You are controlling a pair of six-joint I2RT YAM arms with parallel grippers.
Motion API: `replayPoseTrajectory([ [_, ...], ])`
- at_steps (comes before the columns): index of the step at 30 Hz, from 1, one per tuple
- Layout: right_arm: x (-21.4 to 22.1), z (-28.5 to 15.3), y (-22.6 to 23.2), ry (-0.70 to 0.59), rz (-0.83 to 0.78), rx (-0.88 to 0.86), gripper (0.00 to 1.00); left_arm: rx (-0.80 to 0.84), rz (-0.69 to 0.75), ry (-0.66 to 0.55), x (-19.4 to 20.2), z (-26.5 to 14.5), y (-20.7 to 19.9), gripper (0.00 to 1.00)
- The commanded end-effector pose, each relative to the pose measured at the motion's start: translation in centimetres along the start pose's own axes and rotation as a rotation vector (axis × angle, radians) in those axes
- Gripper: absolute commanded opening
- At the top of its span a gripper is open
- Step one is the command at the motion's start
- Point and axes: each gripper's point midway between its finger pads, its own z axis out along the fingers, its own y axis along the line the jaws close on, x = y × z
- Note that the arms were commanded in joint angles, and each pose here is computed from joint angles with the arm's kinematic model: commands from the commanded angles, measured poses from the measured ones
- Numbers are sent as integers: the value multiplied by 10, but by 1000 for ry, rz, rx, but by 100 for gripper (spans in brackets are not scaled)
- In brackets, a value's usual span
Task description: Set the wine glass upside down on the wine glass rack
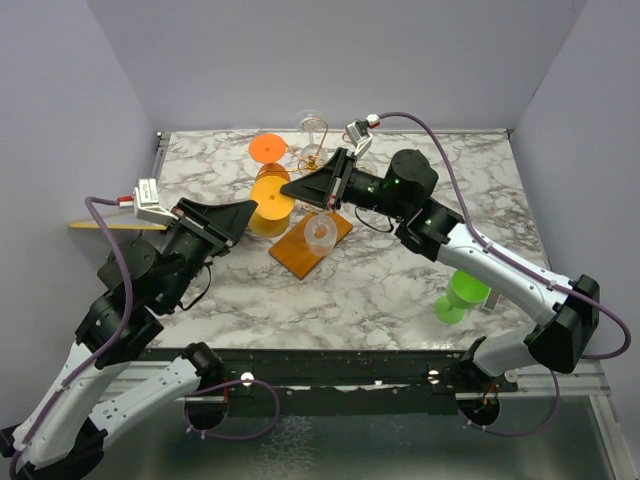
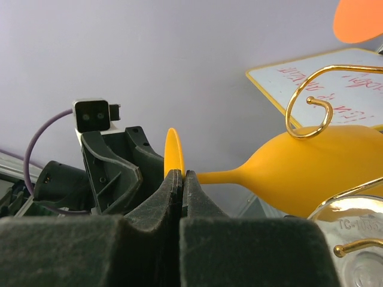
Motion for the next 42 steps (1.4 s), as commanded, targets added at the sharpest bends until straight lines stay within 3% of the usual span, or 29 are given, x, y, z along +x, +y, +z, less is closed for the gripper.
replayPoseTrajectory([
  [1, 4, -4, 5, 21, -28, -33, 1, -63, 46, 23, 3, 7, 7, 35],
  [6, 6, -4, 6, 33, -36, -39, 1, -91, 71, 53, 8, 12, 10, 34],
  [11, 9, -5, 5, 51, -41, -44, 1, -72, 91, 83, 14, 19, 6, 17],
  [14, 10, -7, 5, 58, -50, -37, 2, -79, 95, 100, 19, 23, 7, 0],
  [16, 8, -9, 2, 42, -63, -16, 12, -93, 92, 109, 22, 25, 10, 0],
  [20, -7, -17, -5, -49, -113, 60, 48, -143, 75, 128, 29, 29, 19, 0],
  [25, -25, -28, -13, -145, -167, 154, 64, -177, 25, 122, 30, 33, 23, 0],
  [36, -70, -71, 6, -382, -322, 237, 68, -284, -45, 54, 25, 43, 40, 0],
  [42, -87, -99, 34, -496, -422, 195, 68, -296, -43, 19, 22, 55, 40, 0],
])
